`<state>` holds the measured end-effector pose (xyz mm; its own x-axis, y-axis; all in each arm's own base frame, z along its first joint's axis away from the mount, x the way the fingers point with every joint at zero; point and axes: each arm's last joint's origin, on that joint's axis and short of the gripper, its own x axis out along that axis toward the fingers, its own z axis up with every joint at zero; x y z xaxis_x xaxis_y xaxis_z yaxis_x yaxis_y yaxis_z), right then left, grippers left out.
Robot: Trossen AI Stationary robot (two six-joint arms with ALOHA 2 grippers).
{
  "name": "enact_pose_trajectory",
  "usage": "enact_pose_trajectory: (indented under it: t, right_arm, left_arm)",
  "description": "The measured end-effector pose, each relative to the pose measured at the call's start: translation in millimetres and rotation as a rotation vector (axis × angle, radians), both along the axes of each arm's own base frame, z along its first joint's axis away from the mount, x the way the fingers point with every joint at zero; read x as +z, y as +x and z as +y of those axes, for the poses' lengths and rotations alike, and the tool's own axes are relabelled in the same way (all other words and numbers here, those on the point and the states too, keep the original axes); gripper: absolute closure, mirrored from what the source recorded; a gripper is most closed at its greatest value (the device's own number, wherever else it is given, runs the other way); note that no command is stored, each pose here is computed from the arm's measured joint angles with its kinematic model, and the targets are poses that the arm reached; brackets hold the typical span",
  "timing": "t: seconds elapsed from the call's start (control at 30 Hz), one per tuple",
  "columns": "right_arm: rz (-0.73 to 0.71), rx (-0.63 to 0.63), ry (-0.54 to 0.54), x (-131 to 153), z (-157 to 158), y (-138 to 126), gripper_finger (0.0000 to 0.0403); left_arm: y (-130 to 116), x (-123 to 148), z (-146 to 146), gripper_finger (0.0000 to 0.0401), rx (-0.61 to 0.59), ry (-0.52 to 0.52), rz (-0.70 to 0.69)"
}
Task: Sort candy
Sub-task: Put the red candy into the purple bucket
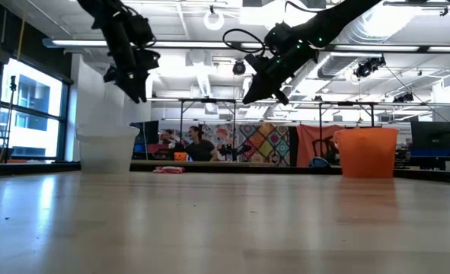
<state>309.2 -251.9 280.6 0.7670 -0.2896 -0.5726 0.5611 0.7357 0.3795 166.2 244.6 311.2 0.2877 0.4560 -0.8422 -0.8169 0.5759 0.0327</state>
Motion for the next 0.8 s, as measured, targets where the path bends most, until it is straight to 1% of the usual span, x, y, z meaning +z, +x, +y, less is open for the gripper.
enact_pose_trajectory:
  t: [0.2, 0.3, 0.37, 0.43, 0.53, 0.67, 0.73, 0.8]
  right_arm:
    - [0.000, 0.000, 0.000, 0, 0, 0, 0.0403]
    - [0.001, 0.002, -0.003, 0, 0, 0, 0.0403]
    - [0.004, 0.007, -0.010, 0, 0, 0, 0.0403]
    - [0.004, 0.009, -0.012, 0, 0, 0, 0.0403]
    - [0.005, 0.009, -0.011, 0, 0, 0, 0.0403]
    - [-0.014, 0.018, 0.000, 5, 2, -2, 0.0403]
    - [-0.033, 0.022, -0.011, 11, 4, -4, 0.0403]
    - [-0.043, 0.026, -0.029, 18, 5, -7, 0.0403]
  left_arm:
    - [19, 1, -13, 0.0272, -0.081, -0.002, -0.008]
    - [30, -5, -17, 0.0274, -0.156, -0.054, -0.048]
    - [38, -11, -17, 0.0281, -0.182, -0.087, -0.053]
    - [47, -21, -15, 0.0296, -0.202, -0.110, -0.032]
    - [65, -42, -8, 0.0331, -0.230, -0.137, -0.010]
    - [91, -63, 3, 0.0377, -0.269, -0.183, 0.024]
    - [104, -72, 7, 0.0385, -0.271, -0.181, 0.058]
    - [113, -80, 12, 0.0382, -0.268, -0.182, 0.092]
